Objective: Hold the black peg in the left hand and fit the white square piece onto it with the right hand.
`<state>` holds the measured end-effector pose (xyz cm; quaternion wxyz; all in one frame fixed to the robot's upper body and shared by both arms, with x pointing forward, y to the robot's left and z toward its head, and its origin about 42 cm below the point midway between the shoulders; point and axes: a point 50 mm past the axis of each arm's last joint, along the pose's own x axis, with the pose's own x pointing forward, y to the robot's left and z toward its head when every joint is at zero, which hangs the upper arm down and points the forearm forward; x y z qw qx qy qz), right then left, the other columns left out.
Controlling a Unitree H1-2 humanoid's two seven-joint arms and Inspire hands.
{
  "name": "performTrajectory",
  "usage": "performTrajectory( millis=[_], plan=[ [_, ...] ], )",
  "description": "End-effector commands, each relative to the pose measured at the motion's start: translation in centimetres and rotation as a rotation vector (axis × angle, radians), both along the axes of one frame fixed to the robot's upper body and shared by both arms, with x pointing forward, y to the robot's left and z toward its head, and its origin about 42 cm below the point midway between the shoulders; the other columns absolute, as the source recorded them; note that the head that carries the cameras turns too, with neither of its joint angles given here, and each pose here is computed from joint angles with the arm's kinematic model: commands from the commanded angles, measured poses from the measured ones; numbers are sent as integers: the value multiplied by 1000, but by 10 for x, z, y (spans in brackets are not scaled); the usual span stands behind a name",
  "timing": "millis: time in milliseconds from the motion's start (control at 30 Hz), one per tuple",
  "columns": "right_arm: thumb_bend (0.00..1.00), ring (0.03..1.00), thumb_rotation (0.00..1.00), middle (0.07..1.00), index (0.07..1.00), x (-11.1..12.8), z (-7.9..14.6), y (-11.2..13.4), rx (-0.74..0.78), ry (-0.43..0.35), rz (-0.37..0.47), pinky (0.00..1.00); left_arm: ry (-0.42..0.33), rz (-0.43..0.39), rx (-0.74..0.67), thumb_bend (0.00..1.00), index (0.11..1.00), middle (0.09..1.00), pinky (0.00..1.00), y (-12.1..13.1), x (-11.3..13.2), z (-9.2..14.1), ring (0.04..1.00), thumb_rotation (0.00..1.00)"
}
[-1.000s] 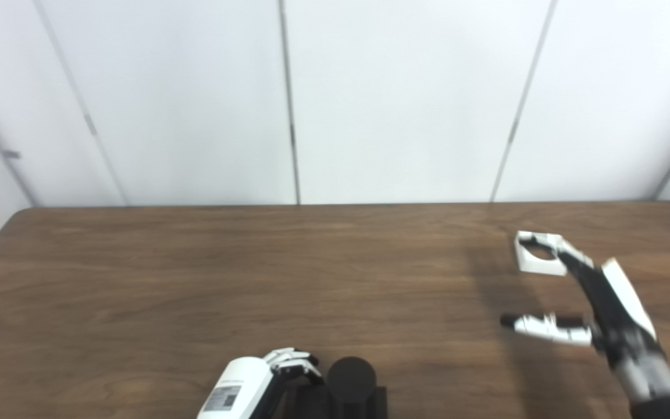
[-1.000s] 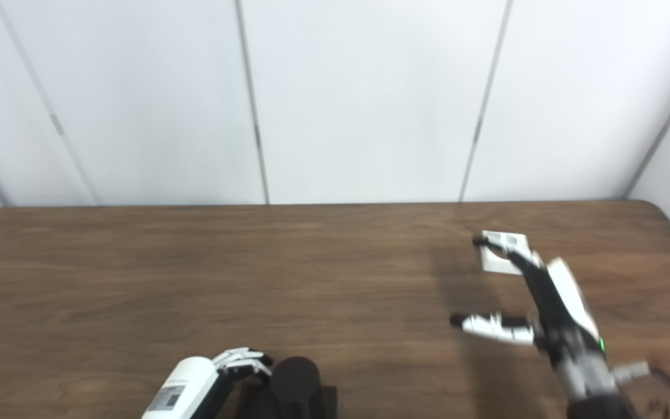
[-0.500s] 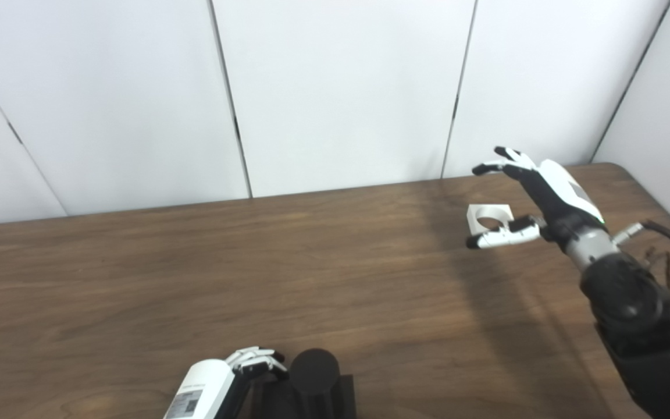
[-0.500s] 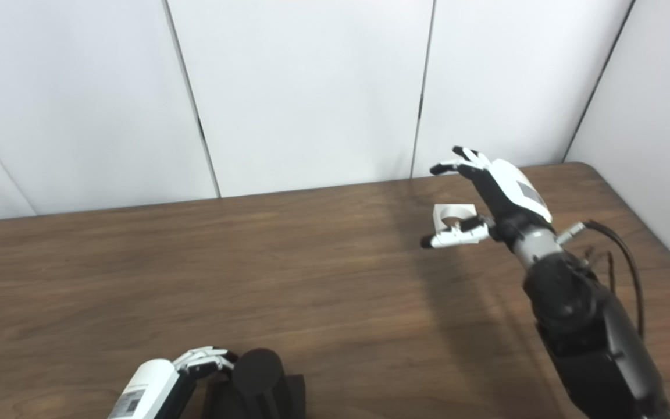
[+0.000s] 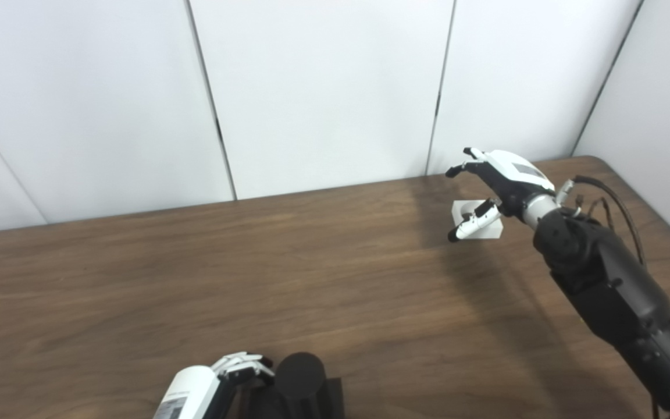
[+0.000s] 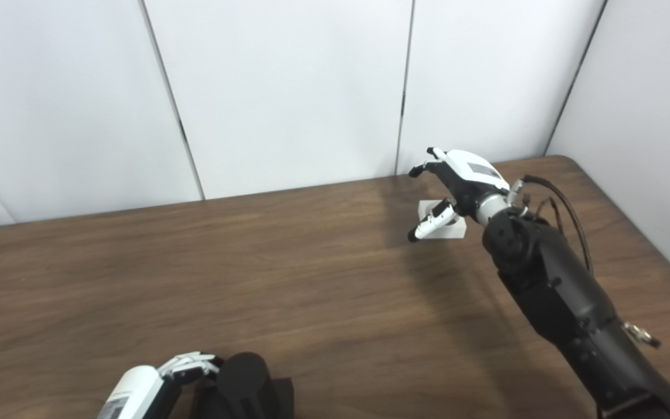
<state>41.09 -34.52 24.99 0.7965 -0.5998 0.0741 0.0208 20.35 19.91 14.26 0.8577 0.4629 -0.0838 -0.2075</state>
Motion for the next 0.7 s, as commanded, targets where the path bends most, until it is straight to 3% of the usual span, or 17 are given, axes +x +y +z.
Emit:
performTrajectory(
  millis=[0,300,667],
  plan=[
    [957,1000,227,999,815,13,31,-3,-62,-53,5,999,50,9,45,508,487,764,725,8,0,-6,819,38],
    [1000,1000,215,994,819,33,29,-2,-165,28,5,1000,45,5,49,507,488,767,723,10,3,1,819,39],
    [1000,1000,211,993,829,42,25,-10,-197,75,-18,1000,36,6,48,508,487,757,707,10,6,4,808,40]
  ],
)
